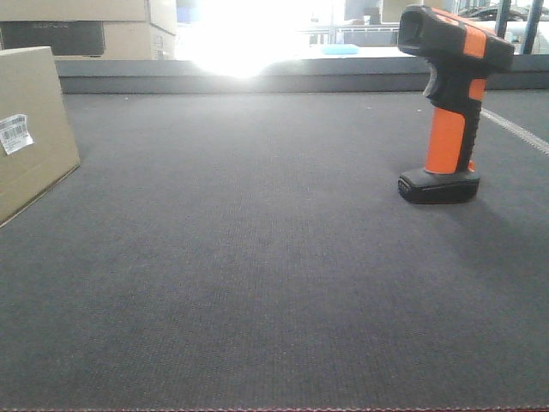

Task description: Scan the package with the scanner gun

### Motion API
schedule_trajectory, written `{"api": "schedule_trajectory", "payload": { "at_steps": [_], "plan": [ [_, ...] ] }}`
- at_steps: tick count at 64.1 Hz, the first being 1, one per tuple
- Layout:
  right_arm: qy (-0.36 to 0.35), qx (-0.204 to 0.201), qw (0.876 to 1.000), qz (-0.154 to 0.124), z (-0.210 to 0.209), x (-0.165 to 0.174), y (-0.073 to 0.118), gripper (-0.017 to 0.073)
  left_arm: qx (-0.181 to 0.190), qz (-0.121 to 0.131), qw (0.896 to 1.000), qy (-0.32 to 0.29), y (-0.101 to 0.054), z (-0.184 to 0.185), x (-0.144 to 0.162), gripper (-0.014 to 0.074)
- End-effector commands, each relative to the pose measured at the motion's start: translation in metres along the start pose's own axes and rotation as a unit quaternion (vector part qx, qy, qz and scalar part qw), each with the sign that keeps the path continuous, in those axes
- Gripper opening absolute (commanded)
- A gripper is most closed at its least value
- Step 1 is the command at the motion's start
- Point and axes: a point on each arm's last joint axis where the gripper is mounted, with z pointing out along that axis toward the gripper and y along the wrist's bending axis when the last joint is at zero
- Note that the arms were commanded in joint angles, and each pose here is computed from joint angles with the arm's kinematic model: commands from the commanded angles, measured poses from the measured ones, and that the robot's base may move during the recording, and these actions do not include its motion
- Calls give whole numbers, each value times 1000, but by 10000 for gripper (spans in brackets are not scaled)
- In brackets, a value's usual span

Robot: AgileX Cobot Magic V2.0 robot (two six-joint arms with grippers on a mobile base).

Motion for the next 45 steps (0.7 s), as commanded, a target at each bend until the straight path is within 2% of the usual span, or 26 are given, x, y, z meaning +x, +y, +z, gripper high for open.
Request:
{"api": "schedule_trajectory", "payload": {
  "at_steps": [1, 22, 33, 36, 45],
  "plan": [
    [-32, 3, 999, -3, -1, -6, 0, -153, 1, 1, 1000, -13, 0, -1, -3, -111],
    [-58, 3, 998, -3, -1, -11, 0, -153, 0, 1, 997, -74, 0, -1, -14, -111],
    [-100, 3, 995, 3, -3, -23, 0, -153, -1, 1, 985, -172, 0, -6, -32, -111],
    [-111, 0, 994, 3, -6, -36, 1, -153, -2, 1, 982, -188, 1, -9, -47, -111],
    [-116, -10, 993, 2, -21, -80, 7, -153, -5, 1, 983, -184, 4, -23, -95, -111]
  ]
}}
